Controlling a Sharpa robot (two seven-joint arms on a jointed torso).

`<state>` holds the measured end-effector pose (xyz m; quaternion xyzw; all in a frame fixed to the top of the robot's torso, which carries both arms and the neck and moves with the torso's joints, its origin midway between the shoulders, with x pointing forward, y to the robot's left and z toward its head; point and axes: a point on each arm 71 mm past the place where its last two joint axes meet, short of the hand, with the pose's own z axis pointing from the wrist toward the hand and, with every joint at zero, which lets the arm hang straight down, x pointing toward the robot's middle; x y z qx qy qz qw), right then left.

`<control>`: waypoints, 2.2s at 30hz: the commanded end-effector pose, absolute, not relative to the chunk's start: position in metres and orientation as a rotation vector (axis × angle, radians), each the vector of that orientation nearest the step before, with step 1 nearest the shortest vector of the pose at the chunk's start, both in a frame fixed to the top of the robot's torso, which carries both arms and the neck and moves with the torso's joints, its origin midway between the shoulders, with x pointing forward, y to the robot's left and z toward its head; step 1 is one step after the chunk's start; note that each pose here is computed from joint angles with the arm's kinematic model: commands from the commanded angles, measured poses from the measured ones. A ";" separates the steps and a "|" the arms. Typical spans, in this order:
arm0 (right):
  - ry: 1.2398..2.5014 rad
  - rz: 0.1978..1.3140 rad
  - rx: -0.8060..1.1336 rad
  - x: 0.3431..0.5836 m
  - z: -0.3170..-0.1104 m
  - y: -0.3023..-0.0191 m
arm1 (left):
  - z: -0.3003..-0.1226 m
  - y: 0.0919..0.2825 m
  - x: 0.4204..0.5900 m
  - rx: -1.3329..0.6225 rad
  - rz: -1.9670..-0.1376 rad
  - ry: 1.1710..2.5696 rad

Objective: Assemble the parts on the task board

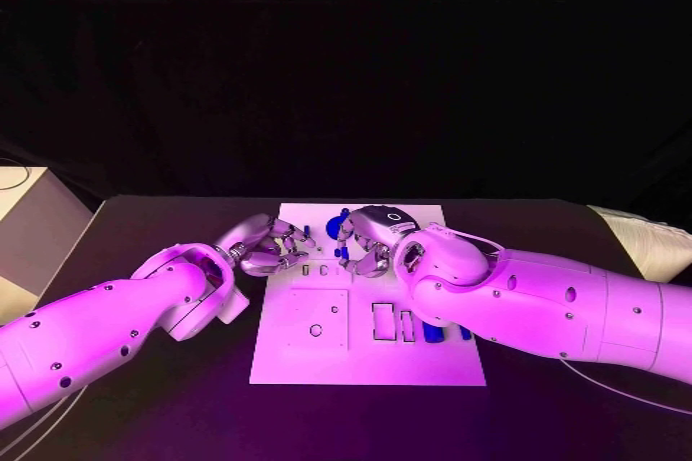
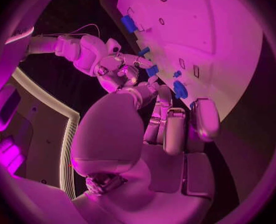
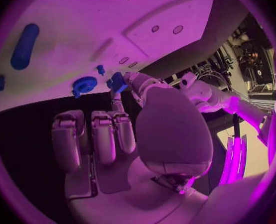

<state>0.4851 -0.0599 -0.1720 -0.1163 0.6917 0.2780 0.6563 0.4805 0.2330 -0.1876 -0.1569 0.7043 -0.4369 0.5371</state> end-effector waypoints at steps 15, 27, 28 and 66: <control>1.540 0.600 -0.229 0.487 -0.192 -0.048 | -0.170 0.250 0.487 -0.636 -1.146 1.599; 1.544 0.609 -0.232 0.484 -0.199 -0.040 | -0.168 0.250 0.488 -0.674 -1.171 1.593; 1.544 0.610 -0.232 0.484 -0.199 -0.040 | -0.168 0.250 0.488 -0.675 -1.171 1.593; 1.532 0.601 -0.238 0.483 -0.211 -0.034 | -0.169 0.249 0.488 -0.675 -1.178 1.610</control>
